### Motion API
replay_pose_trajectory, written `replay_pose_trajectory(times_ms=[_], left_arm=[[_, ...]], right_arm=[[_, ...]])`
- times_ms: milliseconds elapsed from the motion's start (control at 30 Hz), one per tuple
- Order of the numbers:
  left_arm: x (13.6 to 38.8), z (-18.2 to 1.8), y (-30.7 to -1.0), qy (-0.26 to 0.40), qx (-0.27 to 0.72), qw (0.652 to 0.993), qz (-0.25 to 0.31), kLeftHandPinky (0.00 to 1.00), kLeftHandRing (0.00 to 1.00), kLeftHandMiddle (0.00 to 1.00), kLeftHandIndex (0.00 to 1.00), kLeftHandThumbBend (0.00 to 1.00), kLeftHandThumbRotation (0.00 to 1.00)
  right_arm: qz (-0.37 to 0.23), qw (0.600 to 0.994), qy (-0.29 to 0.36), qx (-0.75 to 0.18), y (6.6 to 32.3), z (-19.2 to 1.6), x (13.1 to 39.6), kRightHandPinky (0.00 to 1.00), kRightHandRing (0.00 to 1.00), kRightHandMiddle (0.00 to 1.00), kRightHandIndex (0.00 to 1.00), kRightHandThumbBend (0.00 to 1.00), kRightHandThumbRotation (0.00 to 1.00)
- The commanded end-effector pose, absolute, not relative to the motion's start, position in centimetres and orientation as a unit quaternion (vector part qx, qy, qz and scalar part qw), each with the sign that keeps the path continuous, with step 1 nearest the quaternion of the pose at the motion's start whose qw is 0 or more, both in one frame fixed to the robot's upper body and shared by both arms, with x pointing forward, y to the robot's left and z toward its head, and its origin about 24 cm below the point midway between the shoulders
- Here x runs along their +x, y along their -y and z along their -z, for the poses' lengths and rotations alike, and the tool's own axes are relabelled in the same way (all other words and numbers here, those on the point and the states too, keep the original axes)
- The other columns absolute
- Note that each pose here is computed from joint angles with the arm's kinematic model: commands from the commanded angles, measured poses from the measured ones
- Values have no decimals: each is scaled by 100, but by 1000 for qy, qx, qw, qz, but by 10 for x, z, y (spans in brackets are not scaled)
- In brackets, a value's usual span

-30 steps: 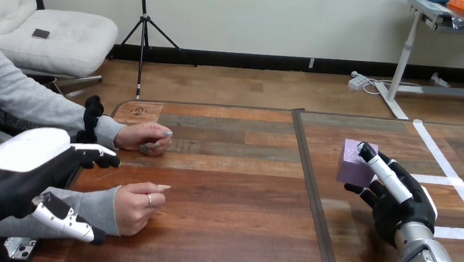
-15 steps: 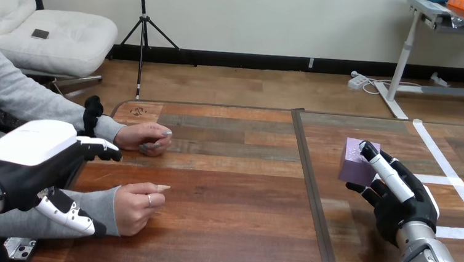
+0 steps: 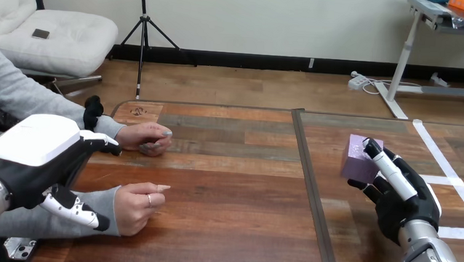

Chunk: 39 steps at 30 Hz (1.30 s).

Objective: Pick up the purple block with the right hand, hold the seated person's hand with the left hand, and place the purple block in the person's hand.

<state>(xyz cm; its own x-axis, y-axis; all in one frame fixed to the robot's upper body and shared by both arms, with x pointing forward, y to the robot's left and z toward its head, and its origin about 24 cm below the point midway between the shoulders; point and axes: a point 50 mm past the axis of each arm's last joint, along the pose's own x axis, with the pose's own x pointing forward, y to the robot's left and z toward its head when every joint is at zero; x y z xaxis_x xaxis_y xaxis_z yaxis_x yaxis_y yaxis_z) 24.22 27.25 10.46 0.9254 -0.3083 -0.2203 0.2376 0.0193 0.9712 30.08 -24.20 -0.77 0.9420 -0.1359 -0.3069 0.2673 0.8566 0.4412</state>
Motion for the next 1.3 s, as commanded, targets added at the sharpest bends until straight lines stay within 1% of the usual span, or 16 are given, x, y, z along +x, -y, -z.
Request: replay_pose_trajectory(times_ms=[0, 367, 467, 667, 833, 1067, 1267], left_arm=[[256, -117, -268, 56, 683, 708, 171, 77, 80, 82, 79, 100, 37], [261, -111, -265, 45, 683, 708, 172, 81, 82, 84, 82, 100, 38], [263, -109, -265, 44, 680, 711, 174, 81, 83, 85, 82, 100, 38], [268, -104, -264, 47, 682, 708, 177, 75, 81, 84, 81, 100, 41], [272, -101, -263, 41, 687, 702, 182, 72, 80, 83, 81, 100, 40], [278, -98, -262, 25, 687, 699, 198, 72, 80, 84, 82, 100, 39], [282, -94, -260, 13, 692, 690, 211, 74, 81, 84, 83, 100, 41]], right_arm=[[91, 961, -87, 248, 243, -14, 311, 35, 40, 45, 45, 74, 0], [88, 962, -84, 246, 242, -15, 310, 35, 40, 45, 44, 75, 0], [86, 962, -81, 246, 242, -16, 310, 35, 40, 45, 44, 76, 0], [84, 962, -78, 248, 241, -17, 309, 35, 40, 45, 44, 76, 0], [84, 961, -75, 252, 240, -19, 309, 35, 40, 45, 44, 77, 0], [75, 962, -67, 254, 240, -21, 309, 35, 39, 45, 44, 75, 0], [70, 962, -63, 256, 240, -22, 308, 35, 40, 45, 44, 75, 0]])
